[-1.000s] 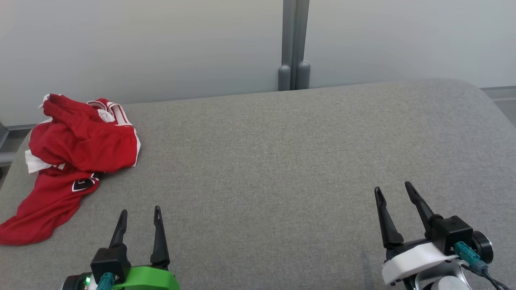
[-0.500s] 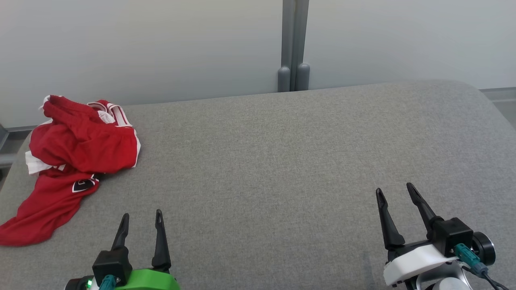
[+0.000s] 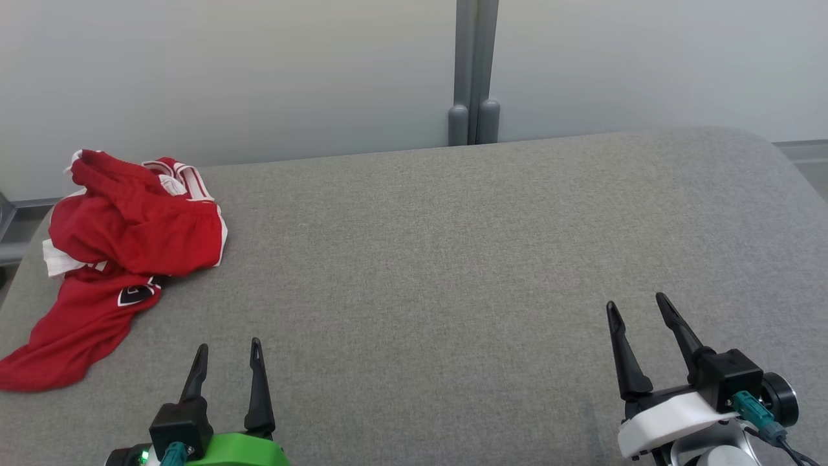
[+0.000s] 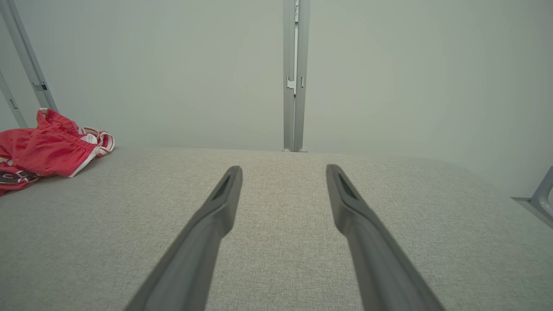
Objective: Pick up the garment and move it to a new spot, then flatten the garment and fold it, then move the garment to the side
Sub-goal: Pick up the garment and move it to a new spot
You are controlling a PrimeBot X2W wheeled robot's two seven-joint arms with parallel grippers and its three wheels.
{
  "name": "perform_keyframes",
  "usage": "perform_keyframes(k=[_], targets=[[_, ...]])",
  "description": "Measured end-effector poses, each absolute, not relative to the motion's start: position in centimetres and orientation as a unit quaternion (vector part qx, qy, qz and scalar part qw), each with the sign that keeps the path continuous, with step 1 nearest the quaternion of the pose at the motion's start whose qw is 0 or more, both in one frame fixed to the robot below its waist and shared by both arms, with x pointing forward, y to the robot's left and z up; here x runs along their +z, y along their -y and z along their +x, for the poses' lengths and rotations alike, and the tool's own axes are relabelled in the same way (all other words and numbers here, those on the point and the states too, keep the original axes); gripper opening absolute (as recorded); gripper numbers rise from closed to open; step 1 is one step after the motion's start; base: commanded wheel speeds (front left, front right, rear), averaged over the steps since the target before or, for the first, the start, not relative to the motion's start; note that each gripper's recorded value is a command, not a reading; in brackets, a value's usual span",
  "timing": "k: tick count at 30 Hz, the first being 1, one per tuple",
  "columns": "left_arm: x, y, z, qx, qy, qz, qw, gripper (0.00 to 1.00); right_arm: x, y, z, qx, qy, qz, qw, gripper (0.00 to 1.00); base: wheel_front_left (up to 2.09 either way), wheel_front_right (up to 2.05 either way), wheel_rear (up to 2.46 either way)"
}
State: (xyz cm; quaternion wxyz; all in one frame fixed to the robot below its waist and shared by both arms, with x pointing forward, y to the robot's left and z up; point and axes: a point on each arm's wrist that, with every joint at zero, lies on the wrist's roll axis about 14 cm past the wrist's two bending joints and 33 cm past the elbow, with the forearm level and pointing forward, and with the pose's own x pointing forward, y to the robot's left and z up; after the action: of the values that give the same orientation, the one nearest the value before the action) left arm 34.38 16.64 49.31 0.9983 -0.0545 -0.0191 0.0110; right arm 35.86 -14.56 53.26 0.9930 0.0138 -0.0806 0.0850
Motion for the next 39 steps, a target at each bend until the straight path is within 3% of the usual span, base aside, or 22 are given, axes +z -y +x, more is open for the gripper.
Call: perform_keyframes(k=[11, 30, 39], targets=[[49.4, -18.9, 33.3, 0.047, 0.023, -0.059, 0.997, 1.0, 53.4, 12.3, 36.8, 0.119, 0.082, 0.017, 0.989, 1.0, 0.0, 0.0, 0.0], [50.1, -29.6, 25.3, 0.239, 0.048, -0.056, 0.968, 1.0, 54.1, -1.0, 39.5, 0.3, 0.084, 0.035, 0.95, 1.0, 0.0, 0.0, 0.0], [49.7, -31.1, 23.6, 0.273, 0.04, -0.054, 0.96, 1.0, 53.1, -3.3, 40.0, 0.328, 0.069, 0.04, 0.941, 1.0, 0.0, 0.0, 0.0]])
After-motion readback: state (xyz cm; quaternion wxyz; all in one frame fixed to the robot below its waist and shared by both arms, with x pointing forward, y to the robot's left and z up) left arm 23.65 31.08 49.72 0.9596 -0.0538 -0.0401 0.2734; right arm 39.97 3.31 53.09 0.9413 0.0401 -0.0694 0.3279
